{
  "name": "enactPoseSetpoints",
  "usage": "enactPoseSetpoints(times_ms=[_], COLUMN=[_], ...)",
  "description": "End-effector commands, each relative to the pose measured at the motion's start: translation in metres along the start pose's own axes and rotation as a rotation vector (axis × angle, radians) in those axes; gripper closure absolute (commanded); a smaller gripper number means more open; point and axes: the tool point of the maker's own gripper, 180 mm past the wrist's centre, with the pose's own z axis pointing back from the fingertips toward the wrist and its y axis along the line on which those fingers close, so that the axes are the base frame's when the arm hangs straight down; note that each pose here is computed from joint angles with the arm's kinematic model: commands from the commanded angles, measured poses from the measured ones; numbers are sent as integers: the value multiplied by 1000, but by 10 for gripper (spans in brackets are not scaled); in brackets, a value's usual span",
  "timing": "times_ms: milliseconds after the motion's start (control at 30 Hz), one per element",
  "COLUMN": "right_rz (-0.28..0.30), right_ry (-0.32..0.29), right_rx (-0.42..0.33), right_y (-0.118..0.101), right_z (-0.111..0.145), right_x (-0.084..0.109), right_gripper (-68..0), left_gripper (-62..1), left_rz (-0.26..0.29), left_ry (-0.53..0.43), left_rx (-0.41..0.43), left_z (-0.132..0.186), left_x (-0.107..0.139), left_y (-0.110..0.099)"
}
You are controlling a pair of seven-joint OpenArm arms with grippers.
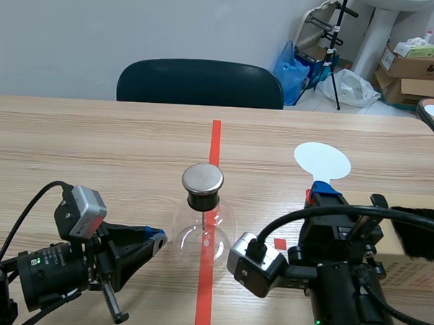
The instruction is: Do the electroscope experiment
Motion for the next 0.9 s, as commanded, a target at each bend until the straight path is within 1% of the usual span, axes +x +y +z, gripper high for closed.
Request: enactPoseSetpoints(times_ms=[0,133,267,867], right_rz=[-11,-11,-11,-8], right_ry=[1,1,1,-1], right_rx=[-47,-47,-47,-48], right_y=[-14,-14,-14,-14], right_z=[-6,-6,-6,-6], right_x=[-1,-1,-1,-1], right_gripper=[-19,-19,-19,-19], left_gripper=[-32,-32,-32,-32], left_rz=[0,-2,-15,-15], left_ry=[-41,-41,-40,-41], left_rx=[-3,-1,15,14], left_z=[-3,-3,-3,-3], left_x=[11,12,11,12], left_y=[1,1,4,4])
